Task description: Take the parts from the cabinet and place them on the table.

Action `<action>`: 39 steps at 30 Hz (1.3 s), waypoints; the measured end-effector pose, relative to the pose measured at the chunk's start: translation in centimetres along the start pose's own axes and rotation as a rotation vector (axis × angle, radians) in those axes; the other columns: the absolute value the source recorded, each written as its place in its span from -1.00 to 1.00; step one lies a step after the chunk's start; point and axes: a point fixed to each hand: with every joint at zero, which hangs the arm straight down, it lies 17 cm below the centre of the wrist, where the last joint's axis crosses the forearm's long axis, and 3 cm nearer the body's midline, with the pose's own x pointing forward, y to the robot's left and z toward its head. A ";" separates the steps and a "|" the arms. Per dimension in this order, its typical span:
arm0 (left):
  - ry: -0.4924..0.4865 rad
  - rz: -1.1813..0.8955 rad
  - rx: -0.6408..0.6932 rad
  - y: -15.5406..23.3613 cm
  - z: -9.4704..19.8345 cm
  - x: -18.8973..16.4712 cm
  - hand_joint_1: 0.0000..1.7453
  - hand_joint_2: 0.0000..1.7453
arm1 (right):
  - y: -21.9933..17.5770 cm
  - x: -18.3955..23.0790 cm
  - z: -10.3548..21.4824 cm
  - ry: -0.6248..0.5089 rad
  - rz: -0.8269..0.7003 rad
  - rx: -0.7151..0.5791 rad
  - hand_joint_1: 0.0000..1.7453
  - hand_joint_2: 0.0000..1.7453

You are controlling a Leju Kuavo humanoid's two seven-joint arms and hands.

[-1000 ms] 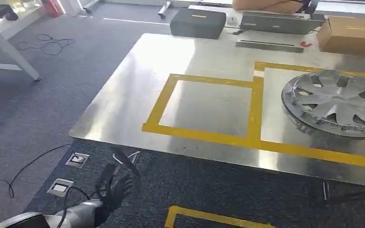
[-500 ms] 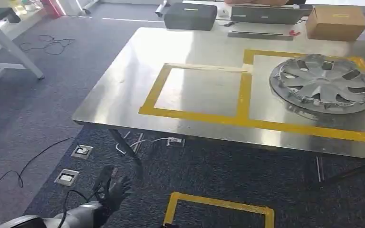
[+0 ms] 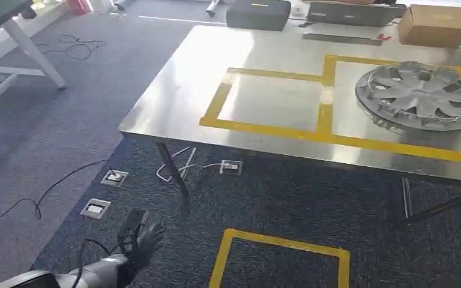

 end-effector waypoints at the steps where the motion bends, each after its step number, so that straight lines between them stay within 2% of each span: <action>1: 0.001 -0.004 -0.002 -0.1 0.0 0.0 -1.00 -1.00 | -0.1 0.2 0.0 -0.004 0.003 -0.004 -1.00 -1.00; 19: 0.001 -0.016 -0.017 -1.0 -0.3 0.6 -1.00 -1.00 | -1.9 2.0 1.0 -0.039 0.037 -0.054 -1.00 -1.00; 28: 0.008 -0.009 -0.011 -1.1 -0.3 0.1 -1.00 -1.00 | -2.2 1.8 1.8 -0.021 0.036 -0.066 -1.00 -1.00; 39: -0.006 0.017 0.013 0.2 -0.3 0.8 -1.00 -1.00 | -1.0 3.2 -0.1 -0.051 0.012 -0.032 -1.00 -1.00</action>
